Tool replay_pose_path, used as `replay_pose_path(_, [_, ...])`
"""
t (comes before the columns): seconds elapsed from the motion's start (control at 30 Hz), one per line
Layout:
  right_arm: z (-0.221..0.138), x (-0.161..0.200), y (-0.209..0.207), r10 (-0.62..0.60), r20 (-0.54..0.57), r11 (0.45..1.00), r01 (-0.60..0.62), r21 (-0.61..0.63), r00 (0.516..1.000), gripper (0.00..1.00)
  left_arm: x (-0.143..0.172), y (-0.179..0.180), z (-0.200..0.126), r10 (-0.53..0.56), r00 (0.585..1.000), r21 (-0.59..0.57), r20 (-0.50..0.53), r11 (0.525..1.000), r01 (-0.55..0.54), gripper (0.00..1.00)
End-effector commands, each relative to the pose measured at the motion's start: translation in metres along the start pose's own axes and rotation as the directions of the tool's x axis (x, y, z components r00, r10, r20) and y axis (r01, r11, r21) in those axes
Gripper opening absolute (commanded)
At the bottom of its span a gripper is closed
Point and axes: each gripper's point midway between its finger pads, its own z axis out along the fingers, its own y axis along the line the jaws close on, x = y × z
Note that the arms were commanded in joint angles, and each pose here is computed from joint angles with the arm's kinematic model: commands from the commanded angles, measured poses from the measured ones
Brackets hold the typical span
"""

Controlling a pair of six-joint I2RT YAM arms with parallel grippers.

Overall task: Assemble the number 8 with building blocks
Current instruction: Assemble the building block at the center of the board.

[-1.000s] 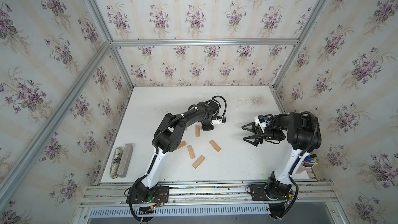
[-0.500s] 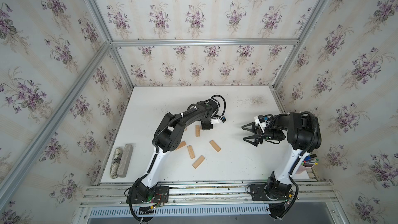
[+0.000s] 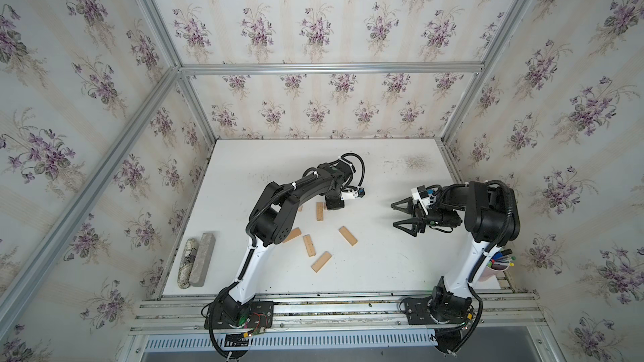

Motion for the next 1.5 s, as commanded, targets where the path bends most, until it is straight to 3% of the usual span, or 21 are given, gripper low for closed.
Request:
replay_pose_path(0.0, [0.0, -0.007, 0.0, -0.377, 0.025, 0.926, 0.377, 0.024, 0.926, 1.0, 0.022, 0.0, 0.01, 0.004, 0.995, -0.009, -0.096, 1.0, -0.005, 0.16])
replay_pose_path(0.53, [0.0, -0.007, 0.0, -0.376, 0.025, 0.926, 0.376, 0.024, 0.926, 1.0, 0.025, 0.007, 0.01, -0.003, 0.995, -0.038, -0.099, 0.999, -0.001, 0.17])
replay_pose_path(0.8, [0.0, -0.007, 0.0, -0.376, 0.025, 0.926, 0.376, 0.023, 0.926, 1.0, 0.023, 0.003, 0.011, -0.011, 0.996, -0.023, -0.088, 1.0, 0.009, 0.3])
replay_pose_path(1.2, [0.0, -0.007, 0.0, -0.376, 0.025, 0.927, 0.375, 0.023, 0.926, 1.0, 0.021, 0.001, 0.011, -0.014, 0.996, -0.018, -0.083, 1.0, 0.013, 0.42])
replay_pose_path(1.33, [0.0, -0.007, 0.0, -0.377, 0.025, 0.926, 0.376, 0.024, 0.926, 1.0, 0.018, 0.004, 0.008, -0.02, 0.997, -0.027, -0.075, 0.999, 0.018, 0.53])
replay_pose_path(1.37, [0.0, -0.007, 0.0, -0.376, 0.025, 0.926, 0.376, 0.023, 0.926, 1.0, 0.018, 0.004, 0.007, -0.019, 0.997, -0.027, -0.072, 0.999, 0.018, 0.84])
replay_pose_path(1.4, [0.0, -0.007, 0.0, -0.376, 0.025, 0.926, 0.376, 0.024, 0.926, 1.0, 0.016, 0.005, 0.006, -0.017, 0.998, -0.031, -0.067, 0.999, 0.015, 0.99])
replay_pose_path(1.47, [0.0, -0.007, 0.0, -0.377, 0.025, 0.926, 0.377, 0.024, 0.926, 1.0, 0.014, 0.006, 0.003, -0.017, 0.998, -0.036, -0.063, 0.999, 0.015, 0.99])
